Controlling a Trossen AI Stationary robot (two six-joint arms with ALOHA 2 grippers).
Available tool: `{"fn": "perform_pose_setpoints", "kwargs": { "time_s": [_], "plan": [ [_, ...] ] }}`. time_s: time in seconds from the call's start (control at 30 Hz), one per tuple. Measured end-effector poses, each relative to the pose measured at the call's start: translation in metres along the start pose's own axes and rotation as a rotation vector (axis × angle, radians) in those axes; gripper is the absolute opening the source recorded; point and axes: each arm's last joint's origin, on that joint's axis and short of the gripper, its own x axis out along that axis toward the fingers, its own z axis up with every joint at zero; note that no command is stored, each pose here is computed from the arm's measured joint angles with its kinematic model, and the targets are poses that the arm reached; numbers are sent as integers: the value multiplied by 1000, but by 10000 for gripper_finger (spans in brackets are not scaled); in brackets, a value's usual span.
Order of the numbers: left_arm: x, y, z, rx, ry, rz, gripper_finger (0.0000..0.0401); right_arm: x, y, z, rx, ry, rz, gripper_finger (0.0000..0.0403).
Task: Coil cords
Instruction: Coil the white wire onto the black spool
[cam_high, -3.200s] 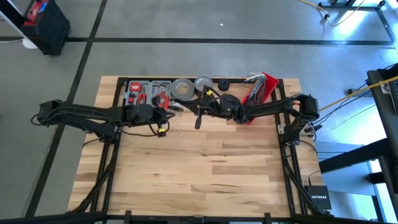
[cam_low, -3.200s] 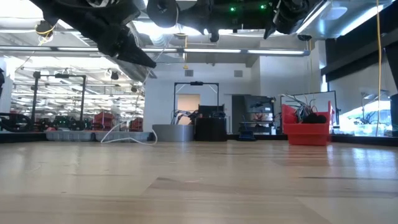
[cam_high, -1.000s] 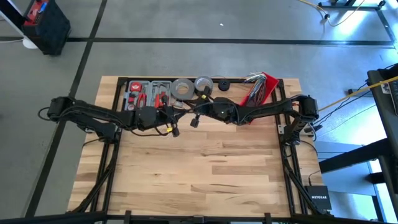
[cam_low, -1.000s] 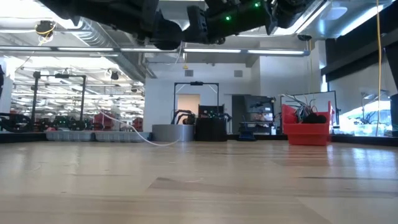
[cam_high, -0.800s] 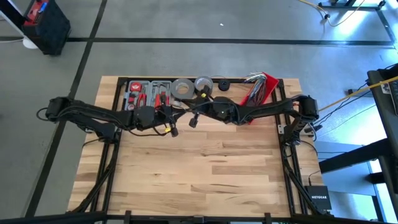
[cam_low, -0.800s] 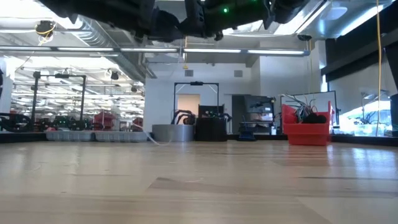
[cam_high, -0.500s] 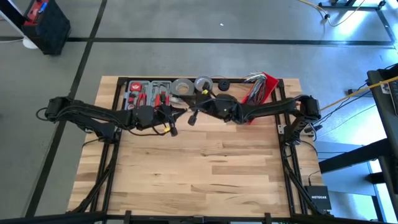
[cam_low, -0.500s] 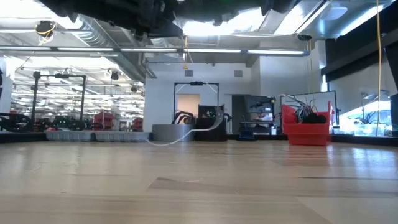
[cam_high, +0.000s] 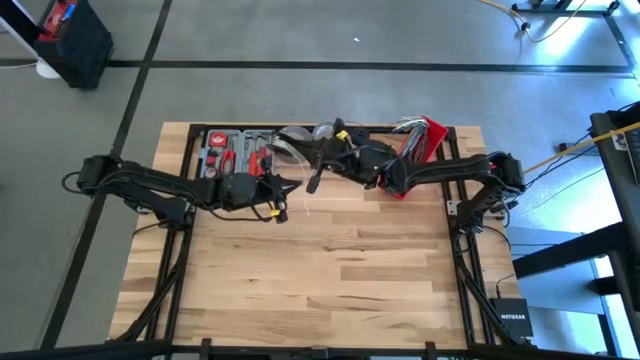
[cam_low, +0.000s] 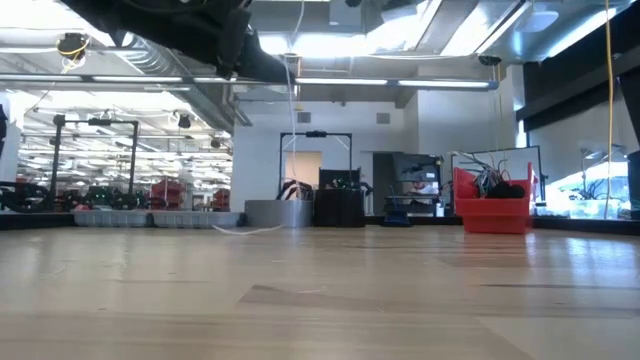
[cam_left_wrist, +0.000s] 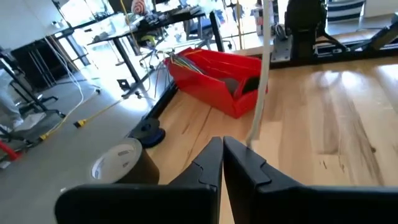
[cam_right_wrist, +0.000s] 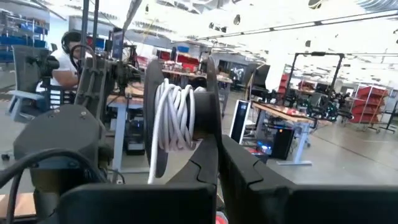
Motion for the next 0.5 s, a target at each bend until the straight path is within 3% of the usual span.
{"fn": "perform_pose_setpoints", "kwargs": {
  "time_s": [0.27,0.5],
  "plan": [
    [-9,2,-1,48,54,-17,14,0,1,-8,-27,82,9,5],
    [-24,6,4,8,64,-30,84,0,2,-10,-33,101,12,5]
  ]
}}
